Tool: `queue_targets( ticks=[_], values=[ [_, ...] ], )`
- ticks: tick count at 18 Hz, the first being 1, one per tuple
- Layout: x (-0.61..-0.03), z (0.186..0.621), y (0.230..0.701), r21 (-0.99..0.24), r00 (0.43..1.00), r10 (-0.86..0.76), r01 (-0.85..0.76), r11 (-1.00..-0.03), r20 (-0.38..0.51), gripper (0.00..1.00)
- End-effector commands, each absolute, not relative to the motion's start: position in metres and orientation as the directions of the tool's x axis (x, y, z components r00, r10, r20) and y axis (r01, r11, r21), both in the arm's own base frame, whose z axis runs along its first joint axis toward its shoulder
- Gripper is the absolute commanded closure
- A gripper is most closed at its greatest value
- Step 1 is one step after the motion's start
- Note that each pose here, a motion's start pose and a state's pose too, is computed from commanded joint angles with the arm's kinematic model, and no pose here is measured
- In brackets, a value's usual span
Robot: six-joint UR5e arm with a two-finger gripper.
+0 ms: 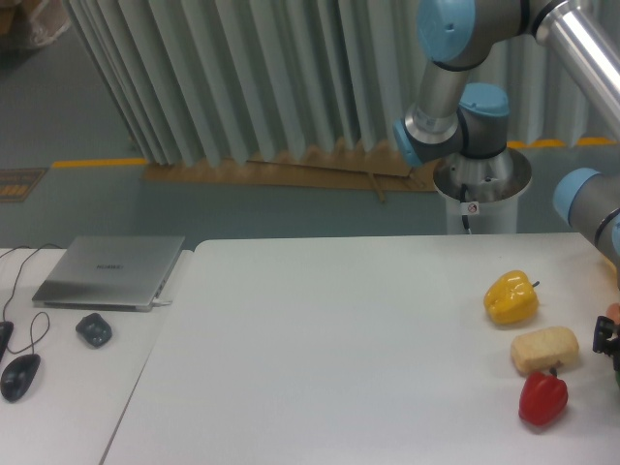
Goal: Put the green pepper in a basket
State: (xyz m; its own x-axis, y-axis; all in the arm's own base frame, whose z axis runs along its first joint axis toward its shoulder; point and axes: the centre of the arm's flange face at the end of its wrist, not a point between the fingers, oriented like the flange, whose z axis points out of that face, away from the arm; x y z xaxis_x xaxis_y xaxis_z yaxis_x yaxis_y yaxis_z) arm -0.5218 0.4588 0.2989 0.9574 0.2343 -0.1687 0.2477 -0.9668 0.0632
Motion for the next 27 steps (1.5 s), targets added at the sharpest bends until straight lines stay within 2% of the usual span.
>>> queue_targets(
  ticks=[7,10,11,12,14,19,27],
  values=[
    [-0.527,0.278,0.463,0.069,0.960,0.228,0.241,-0.968,-0.163,0.00],
    [-0.529,0.284,0.461,0.063,0.959,0.227,0.240,-0.969,-0.168,0.02],
    [-0.529,0.286,0.460,0.061,0.959,0.226,0.239,-0.969,-0.170,0.24],
    [-0.531,0.288,0.457,0.059,0.958,0.229,0.242,-0.968,-0.170,0.59],
    [-0.532,0.287,0.454,0.070,0.966,0.200,0.214,-0.974,-0.164,0.54],
    [-0.530,0.282,0.453,0.077,0.970,0.187,0.201,-0.977,-0.156,0.58],
    [-0.527,0.274,0.452,0.088,0.972,0.186,0.200,-0.976,-0.142,0.59]
  ],
)
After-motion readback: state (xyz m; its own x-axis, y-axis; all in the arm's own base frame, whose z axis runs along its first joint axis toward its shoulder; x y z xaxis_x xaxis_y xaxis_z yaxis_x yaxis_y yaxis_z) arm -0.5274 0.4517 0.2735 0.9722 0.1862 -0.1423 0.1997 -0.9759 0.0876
